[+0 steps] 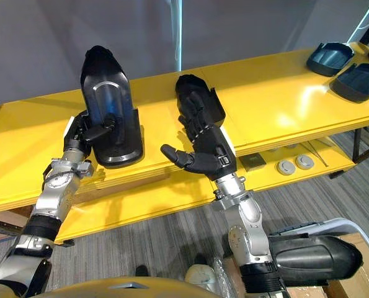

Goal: Walk over and take three plastic housings, then place them on the shelf

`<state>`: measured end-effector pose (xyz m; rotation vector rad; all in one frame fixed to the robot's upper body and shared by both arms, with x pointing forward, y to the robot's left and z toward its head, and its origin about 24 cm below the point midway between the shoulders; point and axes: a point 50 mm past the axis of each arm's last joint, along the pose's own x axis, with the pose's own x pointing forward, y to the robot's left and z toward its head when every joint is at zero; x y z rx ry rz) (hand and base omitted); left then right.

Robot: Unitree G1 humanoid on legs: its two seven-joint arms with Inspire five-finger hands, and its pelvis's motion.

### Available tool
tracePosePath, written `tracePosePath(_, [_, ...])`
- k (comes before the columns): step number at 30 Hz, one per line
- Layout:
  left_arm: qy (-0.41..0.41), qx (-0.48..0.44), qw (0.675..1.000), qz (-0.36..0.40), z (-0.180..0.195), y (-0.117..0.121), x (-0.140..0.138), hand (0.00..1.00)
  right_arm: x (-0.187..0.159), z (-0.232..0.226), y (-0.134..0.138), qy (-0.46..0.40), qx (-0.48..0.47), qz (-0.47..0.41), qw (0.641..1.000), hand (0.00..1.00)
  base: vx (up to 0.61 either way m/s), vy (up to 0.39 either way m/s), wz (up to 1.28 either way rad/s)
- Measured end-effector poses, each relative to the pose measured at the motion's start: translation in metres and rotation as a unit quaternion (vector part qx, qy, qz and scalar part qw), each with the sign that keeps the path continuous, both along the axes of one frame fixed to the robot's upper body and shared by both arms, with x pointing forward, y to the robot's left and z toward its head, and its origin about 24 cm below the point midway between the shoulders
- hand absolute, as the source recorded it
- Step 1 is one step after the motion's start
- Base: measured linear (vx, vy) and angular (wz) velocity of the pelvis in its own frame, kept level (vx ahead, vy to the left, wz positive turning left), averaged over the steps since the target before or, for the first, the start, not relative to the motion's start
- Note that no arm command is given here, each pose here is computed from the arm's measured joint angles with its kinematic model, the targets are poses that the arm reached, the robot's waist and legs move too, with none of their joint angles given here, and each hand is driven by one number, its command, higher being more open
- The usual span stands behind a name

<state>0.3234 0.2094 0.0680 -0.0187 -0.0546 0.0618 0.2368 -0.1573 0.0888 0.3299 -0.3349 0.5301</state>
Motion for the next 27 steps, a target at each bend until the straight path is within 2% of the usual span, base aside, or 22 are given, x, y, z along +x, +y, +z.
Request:
tracePosePath(6, [0.019,-0.038,0.999,0.012,0.001,0.001,0.012,0.00,0.000,-0.006,0.005,0.035,-0.011,0.042,0.998,1.00,-0.01,0.002,-0.02])
tracePosePath(10, [0.036,-0.049,0.998,0.020,0.002,0.002,0.022,0.00,-0.001,-0.008,0.018,0.044,-0.013,0.074,0.996,1.00,-0.03,-0.001,-0.08])
tracePosePath(11, [0.033,-0.051,0.998,0.022,0.005,0.001,0.025,1.00,0.001,-0.007,0.021,0.041,-0.014,0.081,0.996,1.00,-0.09,-0.012,-0.09])
tracePosePath(16, [0.034,-0.059,0.997,0.037,0.008,0.002,0.029,1.00,0.004,-0.004,0.026,0.038,-0.019,0.090,0.995,1.00,-0.09,0.001,-0.02])
tracePosePath(27, [0.062,-0.002,0.995,0.079,0.003,0.013,0.029,1.00,-0.002,0.003,0.027,0.031,-0.006,0.100,0.994,1.00,-0.03,-0.002,-0.07])
